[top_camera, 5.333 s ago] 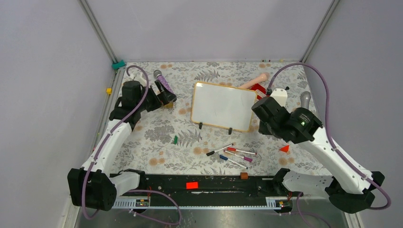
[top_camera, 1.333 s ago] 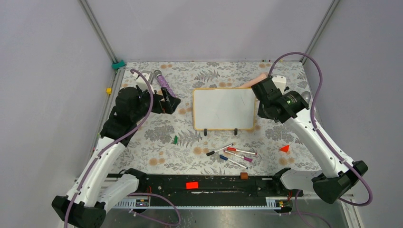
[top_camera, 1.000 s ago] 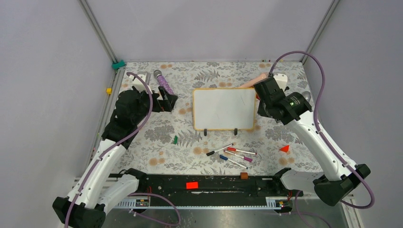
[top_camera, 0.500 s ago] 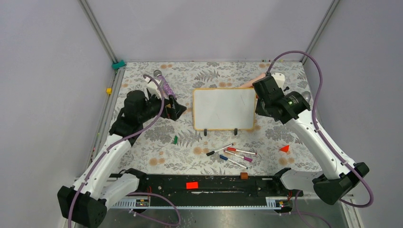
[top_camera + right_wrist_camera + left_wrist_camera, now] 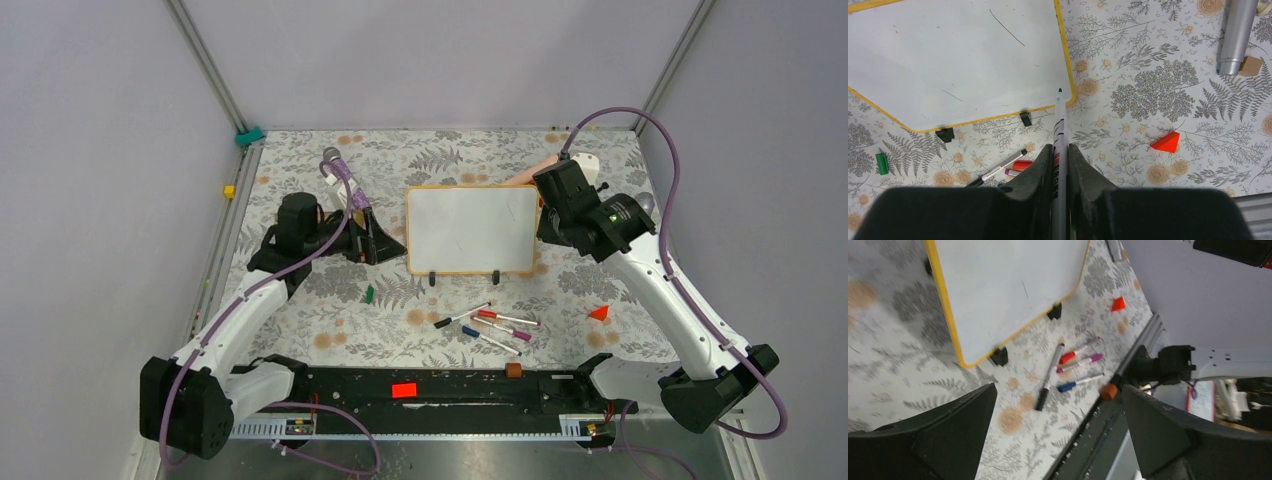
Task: Write a sentence on the whiteboard
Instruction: Hold the whiteboard on the whiteboard stand.
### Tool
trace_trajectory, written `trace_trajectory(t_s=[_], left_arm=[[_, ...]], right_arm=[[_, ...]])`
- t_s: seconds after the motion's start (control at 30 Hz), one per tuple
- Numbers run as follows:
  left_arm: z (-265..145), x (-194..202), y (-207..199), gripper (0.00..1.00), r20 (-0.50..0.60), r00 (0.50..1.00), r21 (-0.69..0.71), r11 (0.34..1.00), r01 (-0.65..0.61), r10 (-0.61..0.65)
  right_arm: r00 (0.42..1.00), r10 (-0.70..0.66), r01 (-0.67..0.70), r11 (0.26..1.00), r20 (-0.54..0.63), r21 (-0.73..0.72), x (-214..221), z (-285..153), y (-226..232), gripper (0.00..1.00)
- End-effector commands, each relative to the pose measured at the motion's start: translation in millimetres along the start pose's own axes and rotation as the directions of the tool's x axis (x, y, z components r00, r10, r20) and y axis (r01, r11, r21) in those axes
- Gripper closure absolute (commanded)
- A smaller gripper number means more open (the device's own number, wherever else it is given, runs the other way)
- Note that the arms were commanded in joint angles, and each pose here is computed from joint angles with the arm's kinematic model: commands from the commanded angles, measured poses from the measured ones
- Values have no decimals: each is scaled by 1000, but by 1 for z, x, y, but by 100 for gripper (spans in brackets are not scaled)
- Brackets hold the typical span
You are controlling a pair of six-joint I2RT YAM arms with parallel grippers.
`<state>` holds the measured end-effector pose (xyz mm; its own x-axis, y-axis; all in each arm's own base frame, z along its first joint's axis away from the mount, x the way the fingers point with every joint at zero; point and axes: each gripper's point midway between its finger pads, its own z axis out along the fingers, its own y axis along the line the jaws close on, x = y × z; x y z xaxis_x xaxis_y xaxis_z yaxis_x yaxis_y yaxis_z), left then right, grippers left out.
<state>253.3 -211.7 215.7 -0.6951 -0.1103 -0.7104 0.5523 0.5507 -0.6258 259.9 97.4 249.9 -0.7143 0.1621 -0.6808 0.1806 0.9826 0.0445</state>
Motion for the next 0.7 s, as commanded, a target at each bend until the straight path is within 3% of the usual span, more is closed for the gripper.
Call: trace_trajectory(t_s=[0.0, 0.27, 0.5, 0.67], left_arm=[[-5, 13, -25, 1, -53, 992, 176, 977, 120, -112], [-7, 11, -26, 1, -50, 995, 193, 977, 96, -88], [-24, 19, -8, 1, -88, 993, 50, 995, 86, -82], [-23, 18, -9, 1, -73, 995, 75, 994, 75, -69]], right_arm=[[999, 17, -16, 1000, 35, -26, -11, -6, 2, 100], [999, 25, -24, 999, 20, -46, -12, -6, 10, 100], [1000, 30, -30, 998, 3, -57, -7, -5, 11, 100], [999, 47, -47, 995, -7, -87, -3, -4, 16, 100]])
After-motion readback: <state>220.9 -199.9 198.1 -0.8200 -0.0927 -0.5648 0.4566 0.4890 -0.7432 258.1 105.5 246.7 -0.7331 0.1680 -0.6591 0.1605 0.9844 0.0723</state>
